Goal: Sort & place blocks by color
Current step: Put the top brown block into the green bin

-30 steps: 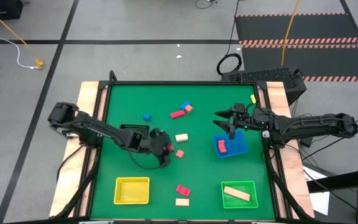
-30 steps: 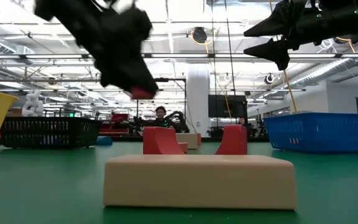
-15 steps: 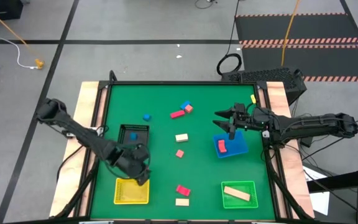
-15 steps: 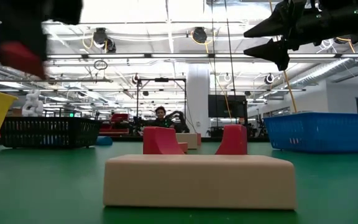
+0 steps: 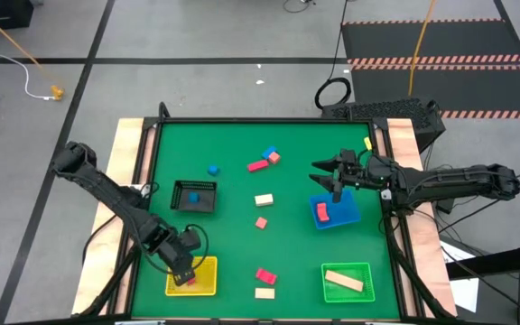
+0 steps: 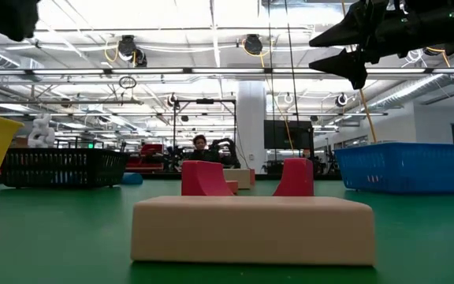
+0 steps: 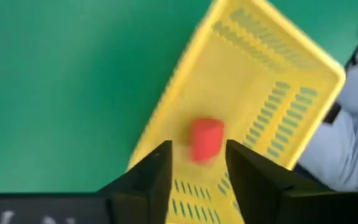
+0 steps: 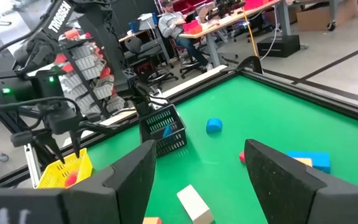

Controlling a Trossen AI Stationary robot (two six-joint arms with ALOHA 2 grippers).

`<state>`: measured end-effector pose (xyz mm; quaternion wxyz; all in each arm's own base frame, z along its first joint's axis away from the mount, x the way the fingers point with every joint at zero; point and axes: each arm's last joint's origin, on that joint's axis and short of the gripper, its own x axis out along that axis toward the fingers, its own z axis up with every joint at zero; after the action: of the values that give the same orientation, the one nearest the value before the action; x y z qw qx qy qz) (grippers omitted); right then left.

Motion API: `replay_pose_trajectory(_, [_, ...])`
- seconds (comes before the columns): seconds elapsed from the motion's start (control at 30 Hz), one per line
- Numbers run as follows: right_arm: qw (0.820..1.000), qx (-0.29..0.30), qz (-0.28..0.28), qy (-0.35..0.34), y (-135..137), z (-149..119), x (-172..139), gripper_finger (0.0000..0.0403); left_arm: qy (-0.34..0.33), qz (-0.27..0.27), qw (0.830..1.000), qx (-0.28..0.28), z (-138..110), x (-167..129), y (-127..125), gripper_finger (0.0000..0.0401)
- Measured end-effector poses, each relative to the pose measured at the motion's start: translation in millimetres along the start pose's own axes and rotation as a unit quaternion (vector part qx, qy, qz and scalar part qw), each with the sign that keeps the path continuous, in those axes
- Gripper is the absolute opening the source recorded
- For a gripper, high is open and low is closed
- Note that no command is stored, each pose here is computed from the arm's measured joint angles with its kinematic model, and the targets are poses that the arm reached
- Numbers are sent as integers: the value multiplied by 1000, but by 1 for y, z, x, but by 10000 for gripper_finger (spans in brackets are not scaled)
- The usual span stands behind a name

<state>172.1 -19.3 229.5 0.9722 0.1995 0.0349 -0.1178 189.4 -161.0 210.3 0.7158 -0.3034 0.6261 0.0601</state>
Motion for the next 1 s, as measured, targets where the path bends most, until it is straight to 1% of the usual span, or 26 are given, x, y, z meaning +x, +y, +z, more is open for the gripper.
replay_pose_trajectory(0.1, [1000, 0, 0, 0, 0, 0, 0, 238, 13, 1, 1000, 7, -4, 0, 0, 110])
replay_pose_trajectory(0.2, [1000, 0, 0, 0, 0, 0, 0, 238, 3, 11, 1000, 10, -4, 0, 1, 89])
replay_pose_trajectory(0.37, [1000, 0, 0, 0, 0, 0, 0, 238, -31, -5, 999, 23, 3, -8, 2, 81])
replay_pose_trajectory(0.47, [1000, 0, 0, 0, 0, 0, 0, 238, -77, -22, 996, 28, 12, -15, 1, 82])
replay_pose_trajectory(0.53, [1000, 0, 0, 0, 0, 0, 0, 238, -109, -23, 993, 37, 18, -18, 2, 82])
replay_pose_trajectory(0.6, [1000, 0, 0, 0, 0, 0, 0, 238, -145, -21, 988, 45, 26, -21, 3, 82])
replay_pose_trajectory(0.73, [1000, 0, 0, 0, 0, 0, 0, 238, -210, 6, 975, 70, 45, -23, 8, 83])
replay_pose_trajectory(0.9, [1000, 0, 0, 0, 0, 0, 0, 238, -294, 13, 951, 95, 80, -25, 10, 84])
replay_pose_trajectory(1.0, [1000, 0, 0, 0, 0, 0, 0, 238, -325, 19, 937, 123, 97, -24, 12, 84])
